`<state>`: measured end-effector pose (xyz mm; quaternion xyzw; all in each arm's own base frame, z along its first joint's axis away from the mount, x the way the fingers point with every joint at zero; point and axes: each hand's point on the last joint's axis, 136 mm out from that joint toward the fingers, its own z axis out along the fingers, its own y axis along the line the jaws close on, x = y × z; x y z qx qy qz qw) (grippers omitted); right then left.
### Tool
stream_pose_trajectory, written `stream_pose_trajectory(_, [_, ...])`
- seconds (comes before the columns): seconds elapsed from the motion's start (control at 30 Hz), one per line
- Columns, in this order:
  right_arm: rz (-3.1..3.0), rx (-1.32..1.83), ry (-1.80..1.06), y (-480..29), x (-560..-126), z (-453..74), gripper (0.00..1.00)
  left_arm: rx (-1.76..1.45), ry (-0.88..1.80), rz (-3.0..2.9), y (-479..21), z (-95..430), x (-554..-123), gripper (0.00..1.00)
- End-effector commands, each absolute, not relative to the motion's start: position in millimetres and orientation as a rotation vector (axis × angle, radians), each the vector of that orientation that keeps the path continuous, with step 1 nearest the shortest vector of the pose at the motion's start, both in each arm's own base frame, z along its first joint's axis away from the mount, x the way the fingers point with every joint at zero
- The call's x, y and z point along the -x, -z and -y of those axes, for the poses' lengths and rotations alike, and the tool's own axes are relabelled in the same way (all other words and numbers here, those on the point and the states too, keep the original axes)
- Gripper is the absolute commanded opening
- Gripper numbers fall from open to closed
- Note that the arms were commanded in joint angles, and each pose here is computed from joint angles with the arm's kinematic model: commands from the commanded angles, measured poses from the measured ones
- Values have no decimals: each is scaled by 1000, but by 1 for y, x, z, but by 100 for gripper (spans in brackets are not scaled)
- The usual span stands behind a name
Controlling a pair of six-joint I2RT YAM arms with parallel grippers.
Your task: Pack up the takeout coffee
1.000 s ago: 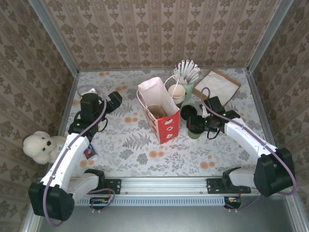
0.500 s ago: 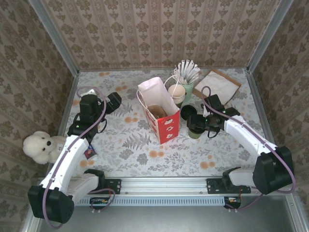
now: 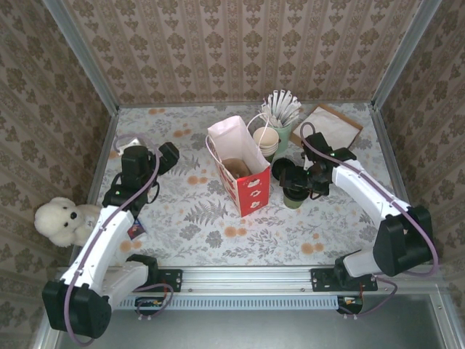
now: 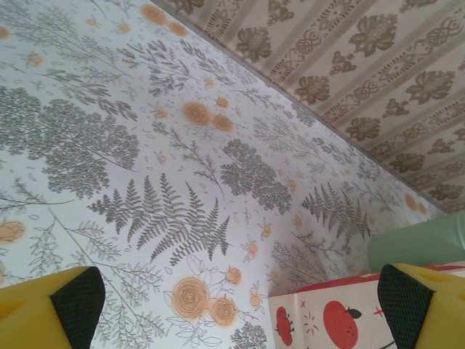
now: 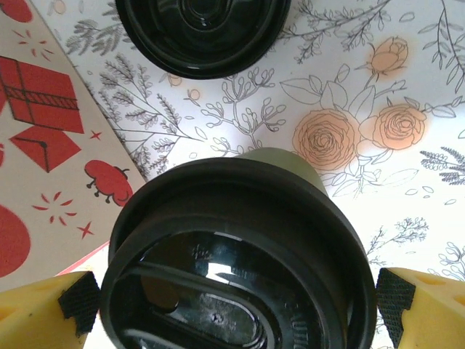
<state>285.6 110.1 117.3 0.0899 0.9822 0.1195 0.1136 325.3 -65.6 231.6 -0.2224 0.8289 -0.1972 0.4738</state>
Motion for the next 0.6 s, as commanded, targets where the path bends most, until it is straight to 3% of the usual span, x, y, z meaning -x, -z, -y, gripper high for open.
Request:
stream_pose_trajectory(0.0, [-2942,-304,-330,-116,-278,-110,100,609,435,-1987,-232,51,-319,100])
stream_pose_trajectory(0.57, [-3010,-311,-151,-119,-277,-109,100,612,445,-1992,-221,51,-320,100])
